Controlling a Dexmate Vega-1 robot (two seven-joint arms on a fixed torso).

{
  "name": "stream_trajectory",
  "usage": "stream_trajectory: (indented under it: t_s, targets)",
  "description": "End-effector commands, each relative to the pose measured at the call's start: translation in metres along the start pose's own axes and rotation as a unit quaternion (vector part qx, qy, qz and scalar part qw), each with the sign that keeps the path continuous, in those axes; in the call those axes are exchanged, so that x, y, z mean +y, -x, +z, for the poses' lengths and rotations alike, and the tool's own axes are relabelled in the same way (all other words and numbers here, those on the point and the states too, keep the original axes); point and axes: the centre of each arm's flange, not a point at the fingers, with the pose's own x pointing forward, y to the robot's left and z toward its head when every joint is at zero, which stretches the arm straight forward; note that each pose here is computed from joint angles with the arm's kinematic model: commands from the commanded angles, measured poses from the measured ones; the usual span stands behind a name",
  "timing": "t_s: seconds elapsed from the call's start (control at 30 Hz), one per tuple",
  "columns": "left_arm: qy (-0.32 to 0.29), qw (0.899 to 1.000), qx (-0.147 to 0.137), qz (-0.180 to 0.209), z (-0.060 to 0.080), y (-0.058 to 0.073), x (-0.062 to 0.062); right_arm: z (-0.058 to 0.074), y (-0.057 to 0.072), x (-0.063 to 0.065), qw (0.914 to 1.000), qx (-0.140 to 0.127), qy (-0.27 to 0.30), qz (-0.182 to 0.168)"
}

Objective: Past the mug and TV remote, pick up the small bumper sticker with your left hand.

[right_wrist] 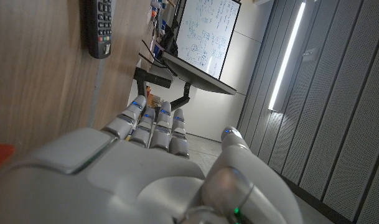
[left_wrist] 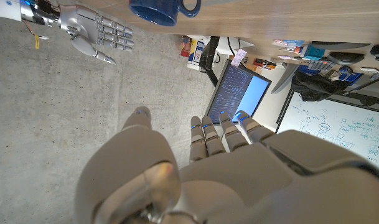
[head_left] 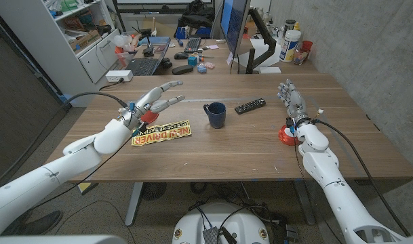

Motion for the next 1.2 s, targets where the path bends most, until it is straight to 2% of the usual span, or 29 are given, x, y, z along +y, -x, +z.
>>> stream_trajectory:
  t_s: [0.03,0.6,0.87,1.2]
  targets:
    - [-0.059,0.998,0.005,-0.014,0.007,0.013,0.007,0.001,-0.003,0.003,0.9998,-0.016,-0.010,0.001]
    - [-0.151,0.987,-0.004,-0.061,0.025,0.015,0.013,-0.005,-0.003,0.006,0.9993,-0.026,-0.025,-0.001]
    - [-0.173,0.982,0.001,-0.070,0.029,0.017,0.019,-0.009,-0.001,0.006,0.9993,-0.023,-0.030,-0.002]
    - [-0.206,0.976,0.005,-0.066,0.032,0.020,0.029,-0.007,0.000,0.008,0.9992,-0.025,-0.031,0.000]
